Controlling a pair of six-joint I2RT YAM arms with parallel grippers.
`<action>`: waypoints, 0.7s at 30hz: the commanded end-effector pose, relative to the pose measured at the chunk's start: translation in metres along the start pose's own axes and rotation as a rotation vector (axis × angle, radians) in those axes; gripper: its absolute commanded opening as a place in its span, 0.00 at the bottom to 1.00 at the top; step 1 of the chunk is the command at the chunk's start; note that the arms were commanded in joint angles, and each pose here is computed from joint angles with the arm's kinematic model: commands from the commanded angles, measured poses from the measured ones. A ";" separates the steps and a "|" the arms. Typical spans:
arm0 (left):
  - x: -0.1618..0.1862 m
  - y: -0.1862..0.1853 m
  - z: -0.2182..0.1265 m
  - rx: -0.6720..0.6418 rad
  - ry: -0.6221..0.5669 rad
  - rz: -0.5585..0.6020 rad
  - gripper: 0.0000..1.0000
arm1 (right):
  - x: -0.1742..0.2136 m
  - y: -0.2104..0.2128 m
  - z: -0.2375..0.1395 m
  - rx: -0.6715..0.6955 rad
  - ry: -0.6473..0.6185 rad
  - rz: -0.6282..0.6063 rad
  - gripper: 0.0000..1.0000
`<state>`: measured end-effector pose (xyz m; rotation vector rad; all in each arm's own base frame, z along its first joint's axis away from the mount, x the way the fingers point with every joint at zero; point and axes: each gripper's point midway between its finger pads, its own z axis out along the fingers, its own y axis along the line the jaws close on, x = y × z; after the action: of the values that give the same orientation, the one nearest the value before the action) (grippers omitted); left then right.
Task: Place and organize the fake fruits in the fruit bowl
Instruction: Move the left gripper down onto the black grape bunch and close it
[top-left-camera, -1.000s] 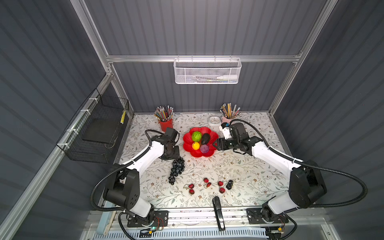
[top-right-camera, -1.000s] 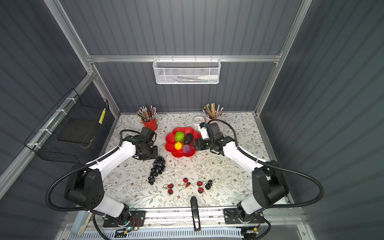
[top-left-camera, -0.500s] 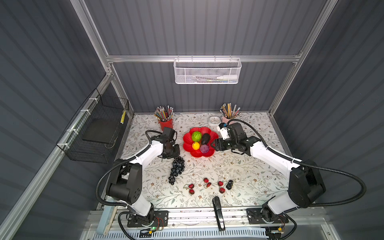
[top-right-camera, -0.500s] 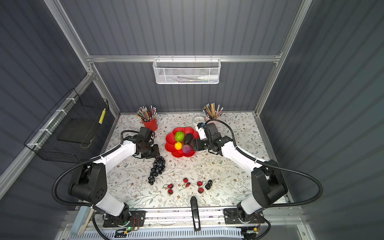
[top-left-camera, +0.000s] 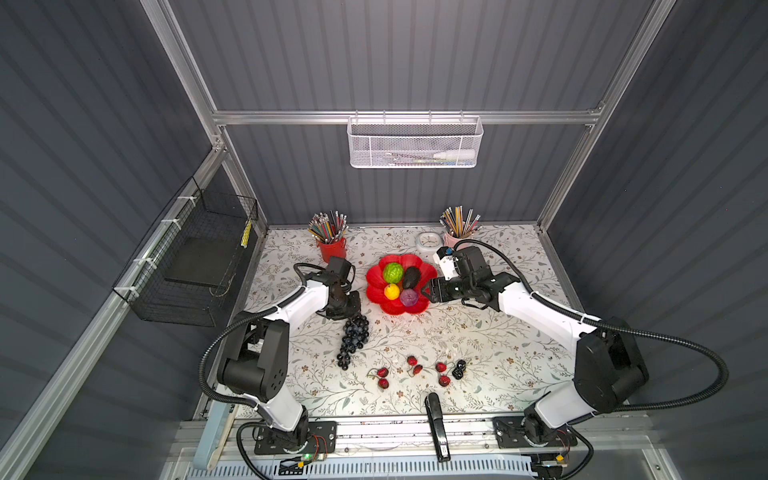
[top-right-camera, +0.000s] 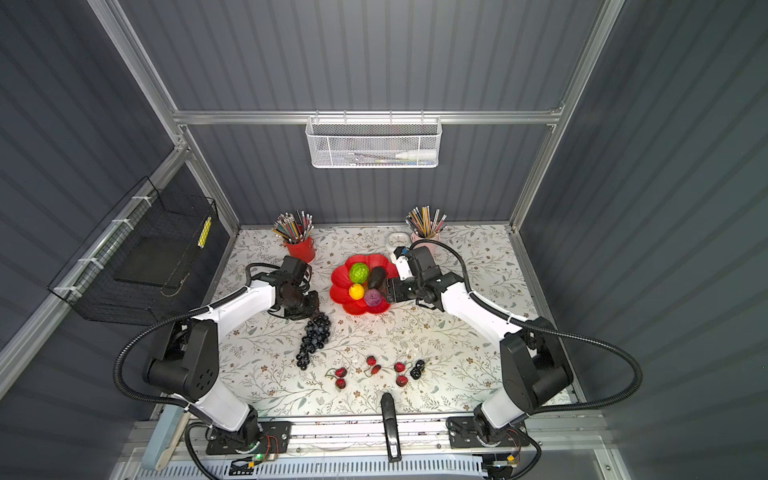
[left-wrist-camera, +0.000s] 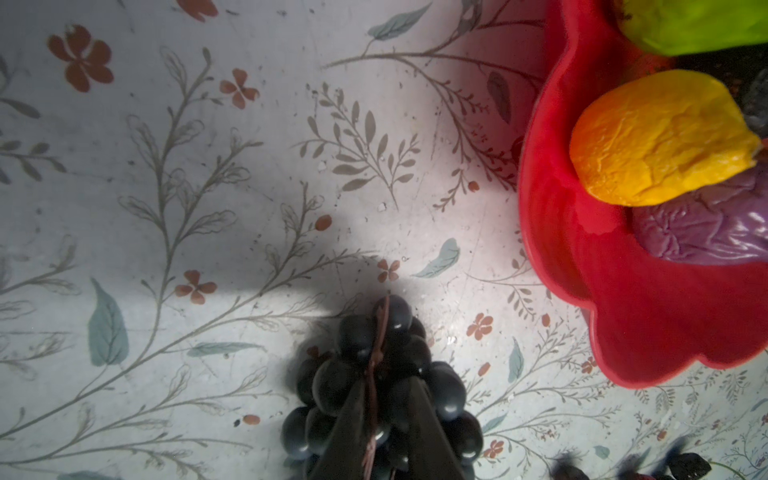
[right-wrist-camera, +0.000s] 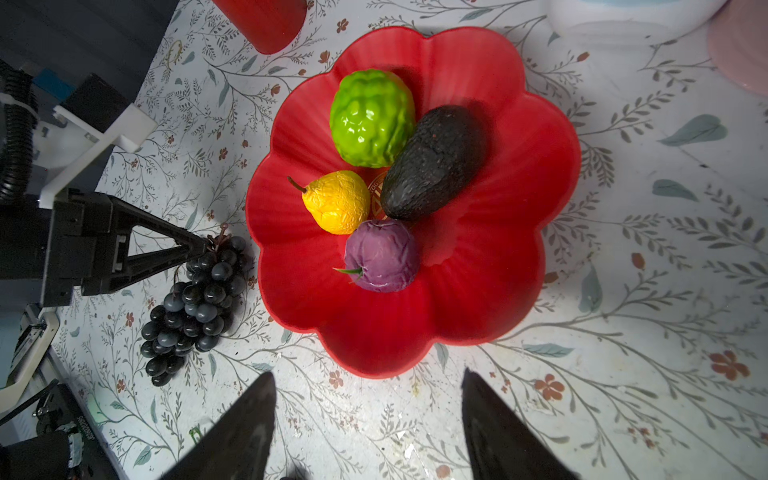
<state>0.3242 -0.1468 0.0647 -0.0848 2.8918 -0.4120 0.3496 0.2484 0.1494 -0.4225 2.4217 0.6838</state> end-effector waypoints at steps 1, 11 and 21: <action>0.008 0.003 0.000 -0.004 0.035 -0.007 0.20 | 0.006 -0.001 0.004 0.001 0.015 0.008 0.71; 0.015 -0.005 -0.009 0.049 0.051 -0.027 0.37 | 0.006 0.000 0.007 -0.009 0.016 0.014 0.71; 0.025 -0.005 -0.009 0.067 0.065 -0.050 0.20 | 0.008 0.000 0.010 -0.014 0.016 0.018 0.71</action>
<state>0.3076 -0.1525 0.0681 -0.1160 2.9189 -0.5011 0.3499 0.2487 0.1438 -0.4092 2.4295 0.6895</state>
